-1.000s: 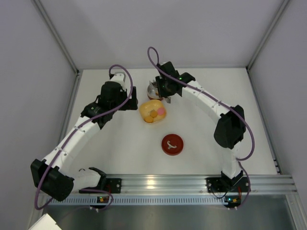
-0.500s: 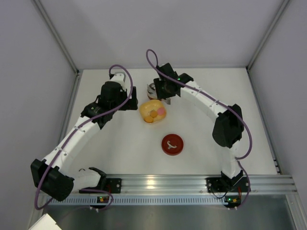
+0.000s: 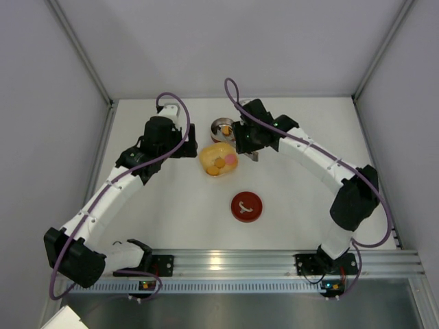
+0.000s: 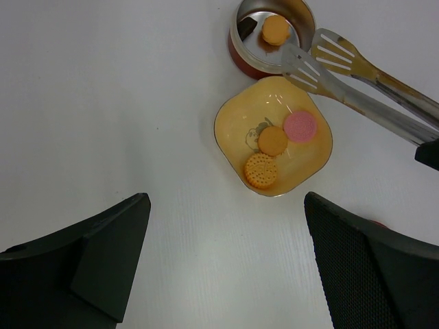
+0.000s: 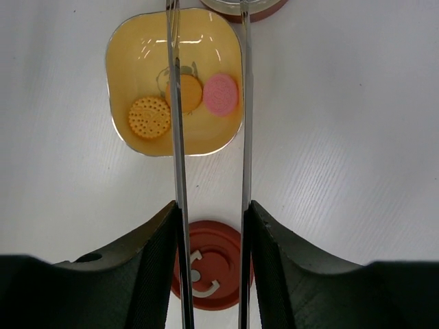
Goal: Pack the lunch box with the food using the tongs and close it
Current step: Pick up the fake food from the plate.
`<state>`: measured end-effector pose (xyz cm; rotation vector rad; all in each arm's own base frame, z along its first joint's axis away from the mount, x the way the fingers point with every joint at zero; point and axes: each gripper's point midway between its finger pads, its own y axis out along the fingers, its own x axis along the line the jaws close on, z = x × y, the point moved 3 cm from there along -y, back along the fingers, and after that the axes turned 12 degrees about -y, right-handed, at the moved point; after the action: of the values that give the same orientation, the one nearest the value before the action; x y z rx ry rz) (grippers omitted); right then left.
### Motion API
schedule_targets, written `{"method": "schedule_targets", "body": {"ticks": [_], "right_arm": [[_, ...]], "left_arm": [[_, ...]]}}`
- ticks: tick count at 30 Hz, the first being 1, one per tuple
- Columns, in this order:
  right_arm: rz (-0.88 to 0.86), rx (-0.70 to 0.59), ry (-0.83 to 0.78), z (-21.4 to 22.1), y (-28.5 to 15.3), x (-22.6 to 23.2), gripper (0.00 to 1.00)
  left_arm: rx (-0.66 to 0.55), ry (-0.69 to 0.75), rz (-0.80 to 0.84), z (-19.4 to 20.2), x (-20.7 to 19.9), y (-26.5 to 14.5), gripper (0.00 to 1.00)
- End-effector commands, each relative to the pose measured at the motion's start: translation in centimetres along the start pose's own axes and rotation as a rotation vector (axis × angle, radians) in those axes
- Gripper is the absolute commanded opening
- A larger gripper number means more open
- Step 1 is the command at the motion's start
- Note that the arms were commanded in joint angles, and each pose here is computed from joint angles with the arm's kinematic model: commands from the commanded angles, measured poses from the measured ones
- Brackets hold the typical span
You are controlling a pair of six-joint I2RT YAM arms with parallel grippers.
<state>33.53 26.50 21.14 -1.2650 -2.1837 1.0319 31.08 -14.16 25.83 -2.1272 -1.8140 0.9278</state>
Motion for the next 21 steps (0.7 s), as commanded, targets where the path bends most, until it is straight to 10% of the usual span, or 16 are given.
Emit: {"method": "schedule_targets", "body": {"ticks": [1, 21], "right_arm": [[-0.068, -0.053, -0.023, -0.2, -2.8, 1.3, 0.42], [-0.104, 0.082, -0.104, 4.6, -1.8, 3.1, 0.42]], "left_arm": [[-0.006, -0.003, 0.013, -0.2, -0.2, -0.1, 0.99], [-0.012, -0.003, 0.020, -0.3, -0.3, -0.4, 0.99]]}}
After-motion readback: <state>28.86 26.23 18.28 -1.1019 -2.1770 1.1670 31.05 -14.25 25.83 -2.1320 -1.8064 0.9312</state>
